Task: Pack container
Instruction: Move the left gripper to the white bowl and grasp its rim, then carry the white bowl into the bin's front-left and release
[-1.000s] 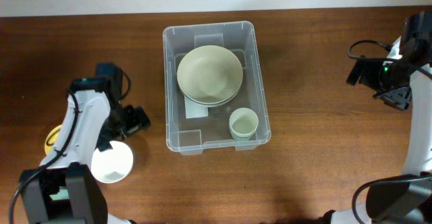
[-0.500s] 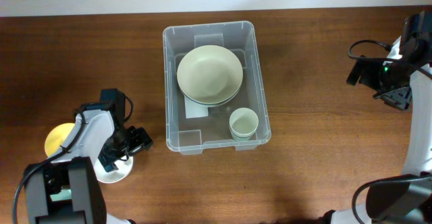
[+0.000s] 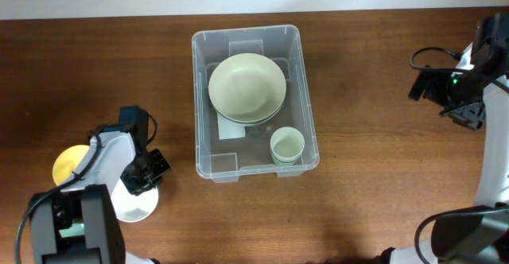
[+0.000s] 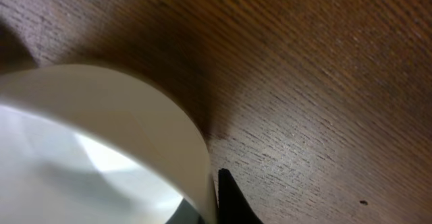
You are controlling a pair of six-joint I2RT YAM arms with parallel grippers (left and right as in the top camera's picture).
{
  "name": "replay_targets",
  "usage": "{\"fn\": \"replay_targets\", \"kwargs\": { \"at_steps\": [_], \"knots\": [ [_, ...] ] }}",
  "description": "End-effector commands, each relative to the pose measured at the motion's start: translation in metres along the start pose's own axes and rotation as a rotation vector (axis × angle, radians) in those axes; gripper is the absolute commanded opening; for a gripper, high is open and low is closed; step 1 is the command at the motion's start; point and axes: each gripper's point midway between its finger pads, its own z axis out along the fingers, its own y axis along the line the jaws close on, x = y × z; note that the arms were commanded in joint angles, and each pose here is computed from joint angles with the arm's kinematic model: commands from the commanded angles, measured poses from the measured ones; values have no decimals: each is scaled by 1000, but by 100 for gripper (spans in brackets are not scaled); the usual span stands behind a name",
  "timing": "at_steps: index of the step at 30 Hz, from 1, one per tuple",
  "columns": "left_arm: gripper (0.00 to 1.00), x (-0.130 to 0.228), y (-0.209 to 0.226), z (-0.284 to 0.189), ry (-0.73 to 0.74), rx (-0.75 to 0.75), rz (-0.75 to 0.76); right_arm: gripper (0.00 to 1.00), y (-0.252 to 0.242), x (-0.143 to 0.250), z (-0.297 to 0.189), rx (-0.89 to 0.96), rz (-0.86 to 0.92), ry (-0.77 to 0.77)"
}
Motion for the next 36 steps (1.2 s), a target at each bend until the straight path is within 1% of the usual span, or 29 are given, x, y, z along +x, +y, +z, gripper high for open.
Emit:
{"fn": "replay_targets", "kwargs": {
  "at_steps": [1,7,10,12,15,17,18,20,23,26,28,30,33,36],
  "knots": [
    [1,-3,-2,-1,-2,13,-8,99,-4,-1,3,15,-1,3],
    [1,-19,-15,-31,-67,49,6,99,-4,-1,3,16,-1,2],
    [1,-30,-39,-74,-170,108,58,99,-4,-1,3,16,-1,2],
    [1,-32,-65,-121,-279,178,124,99,-4,-1,3,16,-1,2],
    [1,-20,-106,-184,-418,287,241,99,-4,-1,3,16,-1,2],
    [1,-5,-133,-223,-518,338,328,99,-4,-1,3,16,-1,2],
    [1,5,-147,-239,-564,354,376,99,-4,-1,3,16,-1,2],
    [1,27,-172,-256,-612,390,458,99,-4,-1,3,16,-1,2],
    [1,63,-205,-257,-617,441,580,99,-4,-1,3,15,0,2],
    [1,82,-223,-240,-578,422,650,99,-4,-1,3,15,-1,3],
    [1,90,-234,-220,-524,394,686,99,-4,-1,3,15,-1,3],
    [1,95,-242,-191,-441,350,705,99,-4,0,3,16,0,4],
    [1,93,-243,-159,-363,274,683,99,-4,0,3,16,0,6],
    [1,93,-241,-137,-312,214,687,99,-4,0,3,16,0,6]
  ]
}}
